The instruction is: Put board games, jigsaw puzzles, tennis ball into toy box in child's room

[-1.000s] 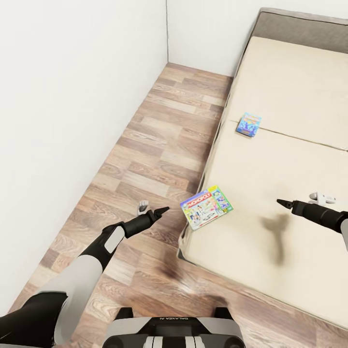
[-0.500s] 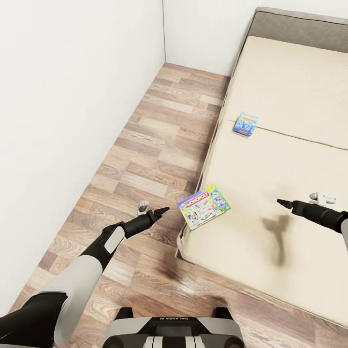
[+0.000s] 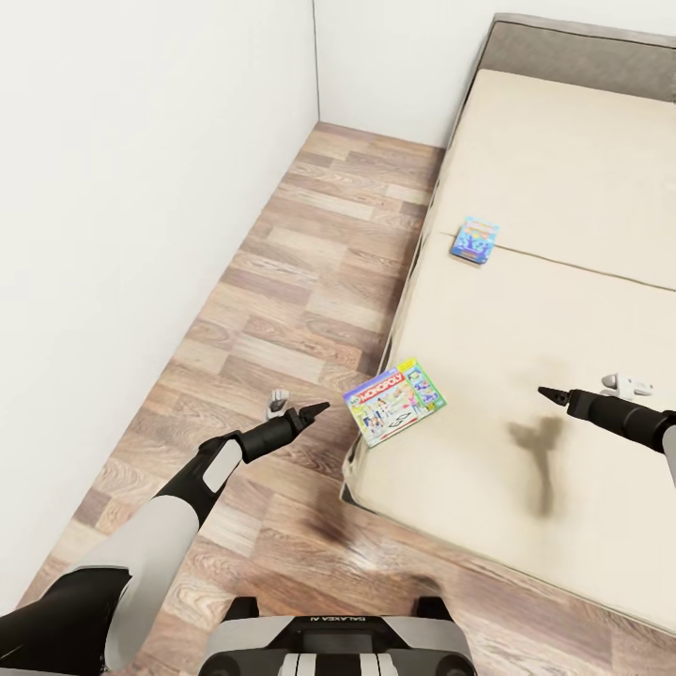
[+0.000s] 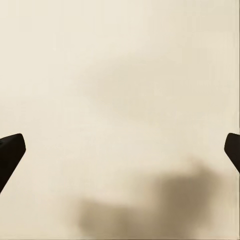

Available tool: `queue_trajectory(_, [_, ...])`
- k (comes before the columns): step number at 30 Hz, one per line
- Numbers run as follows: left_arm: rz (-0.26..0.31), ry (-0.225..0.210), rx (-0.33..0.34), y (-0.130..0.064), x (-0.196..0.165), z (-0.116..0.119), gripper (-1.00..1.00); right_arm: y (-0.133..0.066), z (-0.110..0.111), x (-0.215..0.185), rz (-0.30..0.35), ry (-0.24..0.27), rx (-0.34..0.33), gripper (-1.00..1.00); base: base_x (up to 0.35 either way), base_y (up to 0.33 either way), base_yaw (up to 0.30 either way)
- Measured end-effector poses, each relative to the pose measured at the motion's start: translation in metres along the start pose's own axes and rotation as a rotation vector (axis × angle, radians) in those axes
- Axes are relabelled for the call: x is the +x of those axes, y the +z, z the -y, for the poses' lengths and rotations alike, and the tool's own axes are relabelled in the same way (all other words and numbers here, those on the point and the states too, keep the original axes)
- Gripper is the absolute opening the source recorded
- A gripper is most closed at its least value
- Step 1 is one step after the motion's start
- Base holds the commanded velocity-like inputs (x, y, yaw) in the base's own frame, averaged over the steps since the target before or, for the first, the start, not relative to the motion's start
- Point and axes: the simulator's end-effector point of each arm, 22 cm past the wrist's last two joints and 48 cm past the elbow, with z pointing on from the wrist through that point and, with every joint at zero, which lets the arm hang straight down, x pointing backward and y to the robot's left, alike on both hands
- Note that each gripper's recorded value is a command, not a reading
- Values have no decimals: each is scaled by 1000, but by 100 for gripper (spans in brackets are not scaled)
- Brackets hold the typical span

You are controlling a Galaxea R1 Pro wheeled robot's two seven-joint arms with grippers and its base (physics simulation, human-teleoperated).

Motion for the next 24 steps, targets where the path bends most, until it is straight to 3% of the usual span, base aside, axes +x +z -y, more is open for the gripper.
queue_trajectory(11, [-1,0,-1,0,0,0,100,-1,1,-1,1,-1,1,100,0,0,-153])
queue_trajectory(24, [2,1,-6,-2,-3,-2,100,0,-1,-1,3,-2,-2,100,0,0,-40])
